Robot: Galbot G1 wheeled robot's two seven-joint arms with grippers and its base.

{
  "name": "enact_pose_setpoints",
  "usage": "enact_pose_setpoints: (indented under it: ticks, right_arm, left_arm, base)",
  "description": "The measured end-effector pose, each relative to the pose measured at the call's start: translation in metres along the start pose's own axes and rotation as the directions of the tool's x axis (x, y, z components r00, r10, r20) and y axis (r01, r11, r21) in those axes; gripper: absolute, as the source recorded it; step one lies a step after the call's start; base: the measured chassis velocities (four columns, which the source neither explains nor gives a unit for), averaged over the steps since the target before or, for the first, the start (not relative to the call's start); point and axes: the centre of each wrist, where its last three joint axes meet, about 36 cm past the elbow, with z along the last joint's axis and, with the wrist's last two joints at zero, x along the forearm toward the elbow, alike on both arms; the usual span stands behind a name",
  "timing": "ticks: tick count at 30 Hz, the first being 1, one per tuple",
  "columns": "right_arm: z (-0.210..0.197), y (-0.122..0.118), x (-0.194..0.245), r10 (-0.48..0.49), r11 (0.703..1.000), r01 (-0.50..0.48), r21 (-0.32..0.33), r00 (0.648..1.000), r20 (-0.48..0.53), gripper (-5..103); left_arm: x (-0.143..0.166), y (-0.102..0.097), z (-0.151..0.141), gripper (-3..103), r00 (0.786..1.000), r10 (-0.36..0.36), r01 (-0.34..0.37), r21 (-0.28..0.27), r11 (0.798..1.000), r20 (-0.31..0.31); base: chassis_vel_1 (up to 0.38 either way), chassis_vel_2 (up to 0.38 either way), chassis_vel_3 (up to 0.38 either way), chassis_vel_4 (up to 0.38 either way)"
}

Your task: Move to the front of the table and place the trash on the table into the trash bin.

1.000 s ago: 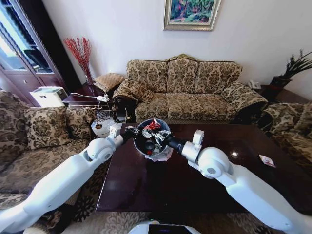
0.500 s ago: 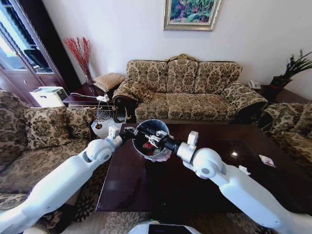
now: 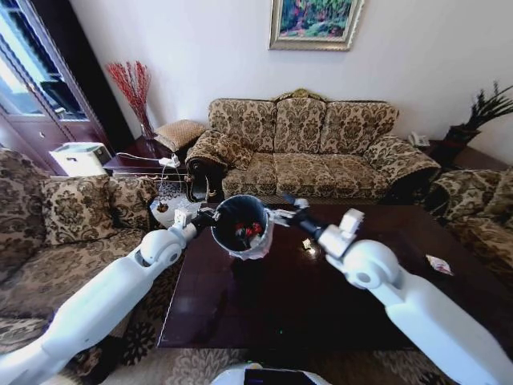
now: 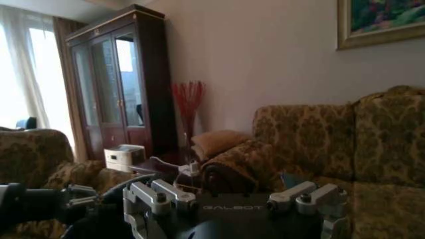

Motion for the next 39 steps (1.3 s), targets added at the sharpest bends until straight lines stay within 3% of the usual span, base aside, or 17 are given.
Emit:
enact_pose_setpoints:
  ticks: [6,9,13,25,29,32,33,35,39]
  right_arm:
    - [0.033,-0.01,0.002,0.161,0.986,-0.162,0.043,0.987,0.013,100]
    - [0.066,-0.009,0.0,0.256,0.965,-0.253,0.063,0.966,-0.036,100]
    - [0.096,-0.008,0.006,0.331,0.942,-0.322,0.097,0.939,-0.095,100]
    - [0.131,-0.006,0.006,0.422,0.906,-0.411,0.099,0.894,-0.152,100]
    - [0.14,-0.009,0.006,0.473,0.88,-0.455,0.132,0.859,-0.194,100]
    - [0.159,-0.021,0.006,0.542,0.841,-0.515,0.166,0.799,-0.262,100]
    - [0.159,-0.021,0.006,0.542,0.841,-0.515,0.166,0.799,-0.262,100]
    - [0.182,-0.035,0.003,0.586,0.81,-0.557,0.185,0.753,-0.3,100]
    - [0.208,-0.05,-0.001,0.601,0.797,-0.578,0.176,0.73,-0.327,100]
  left_arm:
    - [0.019,0.005,0.002,2,0.998,-0.062,0.061,0.027,0.998,0.015]
    - [0.047,0.013,0.009,2,0.994,-0.108,0.108,0.036,0.993,0.004]
    - [0.058,0.018,0.014,2,0.993,-0.12,0.12,0.033,0.992,-0.004]
    - [0.065,0.016,0.013,2,0.994,-0.112,0.111,0.031,0.993,0.012]
    - [0.065,0.015,0.014,2,0.993,-0.112,0.111,0.03,0.993,0.027]
    - [0.064,0.011,0.016,2,0.993,-0.116,0.115,0.03,0.993,0.032]
    - [0.064,0.011,0.016,2,0.993,-0.116,0.115,0.03,0.993,0.032]
    - [0.067,0.007,0.016,2,0.993,-0.118,0.117,0.031,0.993,0.027]
    - [0.07,0.006,0.016,2,0.992,-0.126,0.125,0.029,0.992,0.021]
  base:
    - [0.0,0.0,0.0,0.0]
    - [0.0,0.0,0.0,0.0]
    - [0.0,0.0,0.0,0.0]
    - [-0.035,0.028,0.027,-0.027]
    - [-0.085,0.105,0.093,-0.083]
    - [-0.066,0.068,0.073,-0.081]
    - [-0.039,0.052,0.069,-0.057]
    - [0.0,0.0,0.0,0.0]
    - [0.0,0.0,0.0,0.0]
